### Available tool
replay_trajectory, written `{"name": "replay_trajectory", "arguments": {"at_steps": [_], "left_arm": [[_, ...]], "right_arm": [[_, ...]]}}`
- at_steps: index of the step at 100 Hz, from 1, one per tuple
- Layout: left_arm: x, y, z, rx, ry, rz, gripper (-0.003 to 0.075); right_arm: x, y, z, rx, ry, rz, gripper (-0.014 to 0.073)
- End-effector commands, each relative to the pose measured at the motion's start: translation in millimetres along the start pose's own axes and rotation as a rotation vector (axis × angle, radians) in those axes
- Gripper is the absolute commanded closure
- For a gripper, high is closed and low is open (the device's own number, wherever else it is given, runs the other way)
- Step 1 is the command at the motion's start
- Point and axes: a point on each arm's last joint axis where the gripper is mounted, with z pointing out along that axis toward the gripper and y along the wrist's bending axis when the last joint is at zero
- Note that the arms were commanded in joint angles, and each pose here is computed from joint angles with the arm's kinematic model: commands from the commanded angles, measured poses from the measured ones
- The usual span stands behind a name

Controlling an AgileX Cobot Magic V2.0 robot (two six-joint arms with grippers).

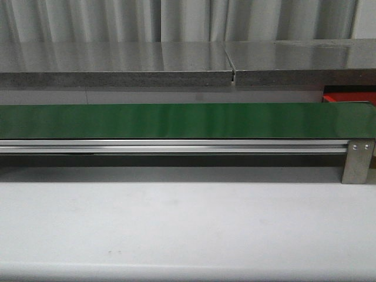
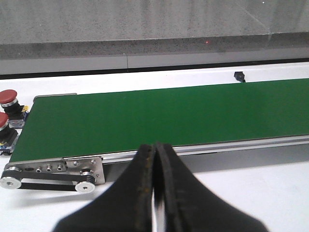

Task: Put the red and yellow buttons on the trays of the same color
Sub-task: 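Carry the yellow button toward the yellow tray with the right gripper, then lower the yellow button into the yellow tray and open the right gripper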

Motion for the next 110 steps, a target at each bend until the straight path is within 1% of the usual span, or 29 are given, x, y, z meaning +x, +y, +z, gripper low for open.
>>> {"name": "replay_trajectory", "arguments": {"at_steps": [1, 9, 18, 22, 23, 24, 27, 36, 51, 69, 85, 100, 110], "left_arm": [[-15.5, 0.0, -3.2, -0.006, -0.103, -0.013, 0.0741], [-15.5, 0.0, -3.2, -0.006, -0.103, -0.013, 0.0741], [-15.5, 0.0, -3.2, -0.006, -0.103, -0.013, 0.0741], [-15.5, 0.0, -3.2, -0.006, -0.103, -0.013, 0.0741], [-15.5, 0.0, -3.2, -0.006, -0.103, -0.013, 0.0741], [-15.5, 0.0, -3.2, -0.006, -0.103, -0.013, 0.0741], [-15.5, 0.0, -3.2, -0.006, -0.103, -0.013, 0.0741], [-15.5, 0.0, -3.2, -0.006, -0.103, -0.013, 0.0741], [-15.5, 0.0, -3.2, -0.006, -0.103, -0.013, 0.0741], [-15.5, 0.0, -3.2, -0.006, -0.103, -0.013, 0.0741], [-15.5, 0.0, -3.2, -0.006, -0.103, -0.013, 0.0741], [-15.5, 0.0, -3.2, -0.006, -0.103, -0.013, 0.0741], [-15.5, 0.0, -3.2, -0.006, -0.103, -0.013, 0.0741]], "right_arm": [[-12.7, -0.7, -6.9, 0.020, -0.072, -0.003, 0.0393], [-12.7, -0.7, -6.9, 0.020, -0.072, -0.003, 0.0348], [-12.7, -0.7, -6.9, 0.020, -0.072, -0.003, 0.0229], [-13.2, -0.7, -7.0, 0.019, -0.073, -0.003, 0.0160], [-13.2, -0.7, -7.0, 0.019, -0.073, -0.003, 0.0160], [-13.6, -0.6, -7.0, 0.019, -0.075, -0.003, 0.0133], [-13.9, -0.5, -7.1, 0.018, -0.074, -0.003, 0.0103], [-17.7, 1.5, -9.0, 0.001, -0.075, -0.003, 0.0049], [-29.6, 8.4, -23.3, -0.053, -0.100, -0.012, 0.0046], [-50.6, 17.7, -63.0, -0.112, -0.211, -0.046, 0.0046], [-64.3, 28.3, -110.7, -0.174, -0.325, -0.122, 0.0054], [-61.0, 42.0, -155.5, -0.230, -0.433, -0.218, 0.0054], [-53.7, 51.4, -180.0, -0.277, -0.478, -0.290, 0.0054]]}}
